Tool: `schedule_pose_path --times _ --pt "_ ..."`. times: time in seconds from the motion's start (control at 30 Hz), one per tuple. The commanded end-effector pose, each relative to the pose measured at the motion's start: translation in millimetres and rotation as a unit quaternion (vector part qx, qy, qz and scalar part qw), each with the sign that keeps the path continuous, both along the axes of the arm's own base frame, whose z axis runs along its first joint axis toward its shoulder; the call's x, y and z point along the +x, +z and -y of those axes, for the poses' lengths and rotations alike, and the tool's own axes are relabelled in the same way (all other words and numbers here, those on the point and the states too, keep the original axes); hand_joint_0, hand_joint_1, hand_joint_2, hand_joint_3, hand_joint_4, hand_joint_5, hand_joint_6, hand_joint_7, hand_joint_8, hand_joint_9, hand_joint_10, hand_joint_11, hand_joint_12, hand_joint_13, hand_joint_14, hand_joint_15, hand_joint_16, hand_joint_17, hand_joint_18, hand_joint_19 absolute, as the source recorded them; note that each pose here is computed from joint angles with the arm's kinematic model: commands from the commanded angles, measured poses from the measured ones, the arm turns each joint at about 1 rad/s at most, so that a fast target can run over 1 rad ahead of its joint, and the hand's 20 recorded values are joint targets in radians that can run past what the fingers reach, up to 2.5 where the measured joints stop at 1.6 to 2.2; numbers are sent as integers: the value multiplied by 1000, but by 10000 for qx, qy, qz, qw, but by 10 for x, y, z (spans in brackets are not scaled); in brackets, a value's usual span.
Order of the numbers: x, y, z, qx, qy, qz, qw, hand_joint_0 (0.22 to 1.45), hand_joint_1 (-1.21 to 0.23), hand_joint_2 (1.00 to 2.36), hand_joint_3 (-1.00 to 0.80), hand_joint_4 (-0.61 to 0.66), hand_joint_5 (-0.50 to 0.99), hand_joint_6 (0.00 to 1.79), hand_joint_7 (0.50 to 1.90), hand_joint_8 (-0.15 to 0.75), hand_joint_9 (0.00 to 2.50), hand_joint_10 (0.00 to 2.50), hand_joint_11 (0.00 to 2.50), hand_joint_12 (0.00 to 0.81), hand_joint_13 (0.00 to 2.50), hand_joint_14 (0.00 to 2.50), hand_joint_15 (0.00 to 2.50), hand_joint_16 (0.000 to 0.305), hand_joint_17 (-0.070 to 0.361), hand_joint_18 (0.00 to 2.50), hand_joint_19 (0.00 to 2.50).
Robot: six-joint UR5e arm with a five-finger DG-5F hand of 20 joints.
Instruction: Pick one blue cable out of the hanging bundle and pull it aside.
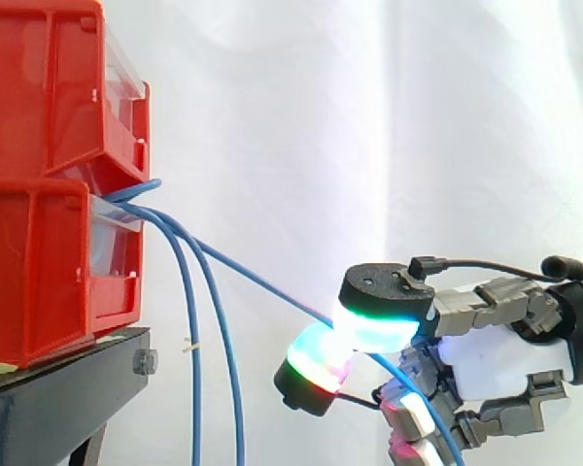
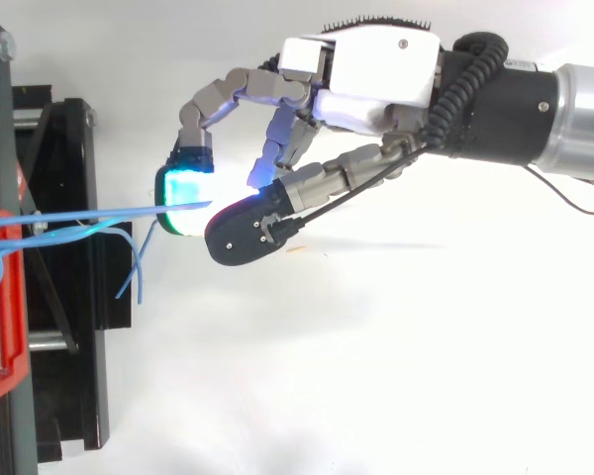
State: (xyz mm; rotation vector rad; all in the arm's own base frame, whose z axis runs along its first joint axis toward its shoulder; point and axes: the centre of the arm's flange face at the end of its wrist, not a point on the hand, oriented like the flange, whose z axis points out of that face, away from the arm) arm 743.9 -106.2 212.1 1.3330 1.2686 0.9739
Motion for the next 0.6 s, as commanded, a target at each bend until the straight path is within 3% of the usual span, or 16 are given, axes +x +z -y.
schedule_pose_path --times 0.0,0.57 --pt "0 -1 0 0 0 1 10000 629 -778 1003 -89 -164 -22 884 1041 279 1283 20 574 337 1125 23 729 54 122 895 434" --pt "-4 -8 0 0 0 -7 10000 628 -777 1004 -84 -163 -21 883 1039 277 1286 18 576 337 1125 24 720 54 121 892 434"
